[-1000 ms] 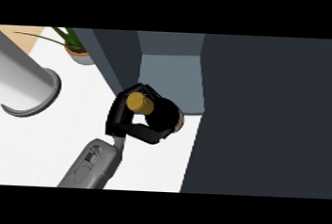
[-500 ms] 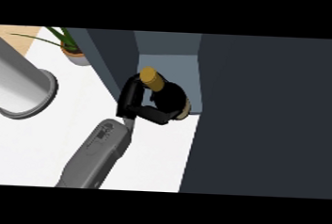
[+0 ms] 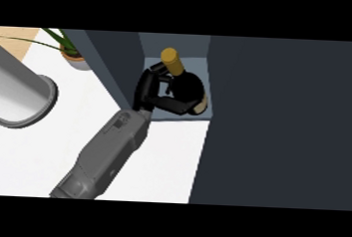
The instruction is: Pick up the wine, place it into the cabinet and close the cabinet
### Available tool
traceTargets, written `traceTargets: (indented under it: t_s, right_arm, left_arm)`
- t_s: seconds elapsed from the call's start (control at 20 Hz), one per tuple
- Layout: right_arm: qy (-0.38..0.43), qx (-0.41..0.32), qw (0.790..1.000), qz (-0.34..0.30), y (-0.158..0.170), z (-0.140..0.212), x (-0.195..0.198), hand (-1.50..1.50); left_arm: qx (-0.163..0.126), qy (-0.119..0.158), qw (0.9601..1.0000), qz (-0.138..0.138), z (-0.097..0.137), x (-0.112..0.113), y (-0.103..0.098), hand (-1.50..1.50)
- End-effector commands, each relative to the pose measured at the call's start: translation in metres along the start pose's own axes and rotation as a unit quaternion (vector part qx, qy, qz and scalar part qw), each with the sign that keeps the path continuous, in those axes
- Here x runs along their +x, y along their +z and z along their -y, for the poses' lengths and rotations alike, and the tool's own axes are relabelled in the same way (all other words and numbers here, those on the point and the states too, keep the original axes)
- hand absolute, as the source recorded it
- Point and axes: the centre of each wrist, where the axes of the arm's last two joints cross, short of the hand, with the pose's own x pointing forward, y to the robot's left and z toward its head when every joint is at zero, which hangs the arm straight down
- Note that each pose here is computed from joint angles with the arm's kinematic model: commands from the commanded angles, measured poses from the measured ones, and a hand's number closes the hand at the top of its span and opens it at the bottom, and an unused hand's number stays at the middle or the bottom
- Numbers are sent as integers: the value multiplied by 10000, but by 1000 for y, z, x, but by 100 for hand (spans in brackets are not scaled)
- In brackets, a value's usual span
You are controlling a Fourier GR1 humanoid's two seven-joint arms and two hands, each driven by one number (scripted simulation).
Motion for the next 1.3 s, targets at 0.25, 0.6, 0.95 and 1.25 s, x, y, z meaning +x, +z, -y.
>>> traceTargets:
  t_s: [0.25,0.6,0.95,1.25]
  right_arm:
    - [-646,121,9975,258,21,1,35,-150]
    - [-556,218,9979,231,16,6,30,-150]
    - [-642,255,9973,261,21,4,32,-150]
    - [-637,361,9969,301,19,4,23,-150]
  left_arm:
    - [242,-757,9952,-563,-6,-13,-14,150]
    - [701,-346,9952,-596,-6,2,-34,150]
    - [854,-570,9929,-597,-10,0,-38,150]
    - [1020,-797,9906,-436,-30,15,-53,150]
